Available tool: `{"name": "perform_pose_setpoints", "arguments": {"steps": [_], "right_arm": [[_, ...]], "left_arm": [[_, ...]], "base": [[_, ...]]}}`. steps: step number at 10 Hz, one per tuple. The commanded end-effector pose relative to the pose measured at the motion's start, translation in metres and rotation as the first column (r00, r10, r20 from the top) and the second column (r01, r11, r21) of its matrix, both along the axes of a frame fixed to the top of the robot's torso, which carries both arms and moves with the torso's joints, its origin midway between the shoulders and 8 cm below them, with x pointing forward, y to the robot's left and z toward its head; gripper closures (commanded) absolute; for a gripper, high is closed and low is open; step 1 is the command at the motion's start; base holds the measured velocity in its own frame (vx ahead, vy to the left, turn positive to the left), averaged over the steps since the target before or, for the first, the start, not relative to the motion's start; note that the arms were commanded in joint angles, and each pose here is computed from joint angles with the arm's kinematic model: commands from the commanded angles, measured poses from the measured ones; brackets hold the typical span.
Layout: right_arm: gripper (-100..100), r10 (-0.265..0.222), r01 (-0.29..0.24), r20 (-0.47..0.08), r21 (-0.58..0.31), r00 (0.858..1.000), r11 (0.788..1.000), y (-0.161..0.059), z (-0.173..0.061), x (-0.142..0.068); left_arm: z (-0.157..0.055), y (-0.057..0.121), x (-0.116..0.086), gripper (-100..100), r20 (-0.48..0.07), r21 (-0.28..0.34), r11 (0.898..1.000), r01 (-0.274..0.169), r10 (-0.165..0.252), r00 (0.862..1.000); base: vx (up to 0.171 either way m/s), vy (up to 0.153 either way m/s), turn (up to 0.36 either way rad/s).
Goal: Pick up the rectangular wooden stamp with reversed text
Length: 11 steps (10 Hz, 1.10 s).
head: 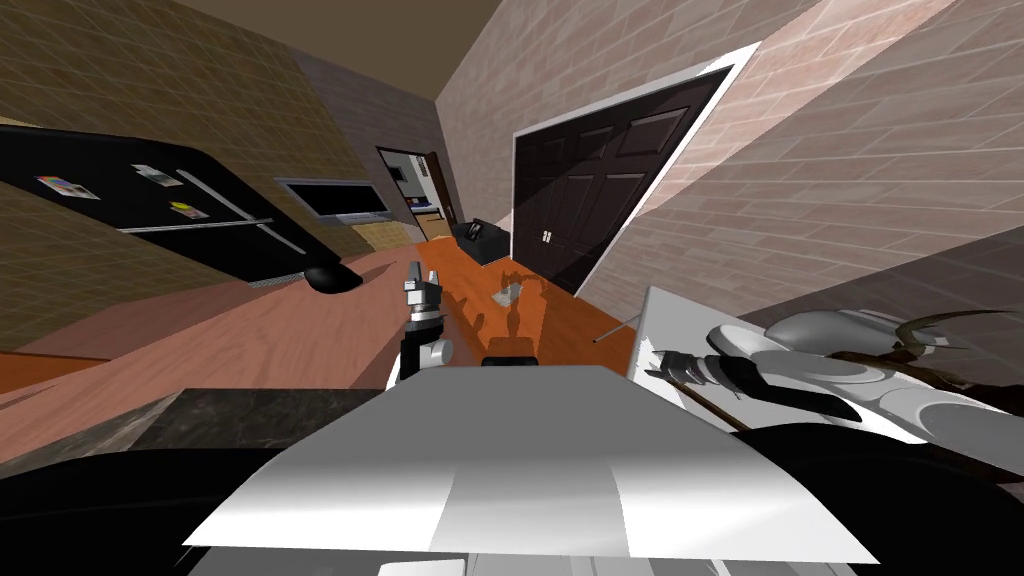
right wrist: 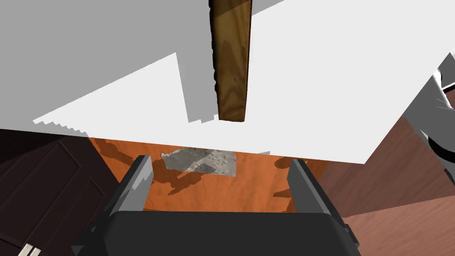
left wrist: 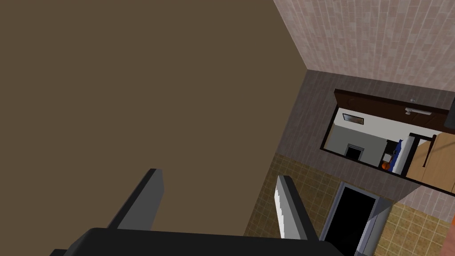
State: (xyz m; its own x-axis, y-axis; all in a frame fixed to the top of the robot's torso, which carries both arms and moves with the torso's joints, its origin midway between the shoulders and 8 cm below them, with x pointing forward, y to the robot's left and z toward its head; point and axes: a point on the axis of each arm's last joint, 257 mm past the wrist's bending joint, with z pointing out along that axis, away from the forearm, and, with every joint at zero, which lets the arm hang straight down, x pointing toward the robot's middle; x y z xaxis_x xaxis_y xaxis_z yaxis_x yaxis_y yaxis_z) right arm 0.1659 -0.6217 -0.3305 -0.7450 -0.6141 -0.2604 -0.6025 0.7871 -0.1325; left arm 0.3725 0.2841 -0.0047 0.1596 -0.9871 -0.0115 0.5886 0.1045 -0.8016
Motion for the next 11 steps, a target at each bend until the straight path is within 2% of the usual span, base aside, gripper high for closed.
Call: {"name": "perform_pose_setpoints", "arguments": {"steps": [1,5,6,7,8,9,11], "right_arm": [[-100,0.032,-0.035,-0.072,-0.036,0.997,0.999,-0.015,0.005,-0.023],[-100,0.082,-0.096,-0.199,-0.065,0.977,0.993,-0.028,0.005,-0.067],[-100,0.089,-0.105,-0.221,-0.064,0.971,0.992,-0.029,0.004,-0.075],[-100,0.085,-0.1,-0.205,-0.066,0.975,0.993,-0.029,0.004,-0.07],[0,0.085,-0.1,-0.209,-0.065,0.974,0.993,-0.029,0.003,-0.071],[-100,0.05,-0.065,-0.209,-0.065,0.977,0.996,-0.028,-0.004,-0.078],[-100,0.006,-0.02,-0.211,-0.066,0.978,0.998,-0.027,-0.014,-0.088]], "left_arm": [[0.0,0.0,0.0,0,0.0,0.0,1.0,0.0,0.0,1.0],[0.0,0.0,0.0,0,0.0,0.0,1.0,0.0,0.0,1.0],[0.0,0.0,0.0,0,0.0,0.0,1.0,0.0,0.0,1.0],[0.0,0.0,0.0,0,0.0,0.0,1.0,0.0,0.0,1.0],[0.0,0.0,0.0,0,0.0,0.0,1.0,0.0,0.0,1.0],[0.0,0.0,0.0,0,0.0,0.0,1.0,0.0,0.0,1.0],[0.0,0.0,0.0,0,0.0,0.0,1.0,0.0,0.0,1.0]], "base": [[0.029,-0.092,-0.031],[0.012,-0.081,-0.063],[0.005,-0.065,-0.081],[0.002,-0.026,-0.015],[0.0,-0.006,0.004],[-0.047,-0.014,0.225],[-0.104,-0.029,0.289]]}}
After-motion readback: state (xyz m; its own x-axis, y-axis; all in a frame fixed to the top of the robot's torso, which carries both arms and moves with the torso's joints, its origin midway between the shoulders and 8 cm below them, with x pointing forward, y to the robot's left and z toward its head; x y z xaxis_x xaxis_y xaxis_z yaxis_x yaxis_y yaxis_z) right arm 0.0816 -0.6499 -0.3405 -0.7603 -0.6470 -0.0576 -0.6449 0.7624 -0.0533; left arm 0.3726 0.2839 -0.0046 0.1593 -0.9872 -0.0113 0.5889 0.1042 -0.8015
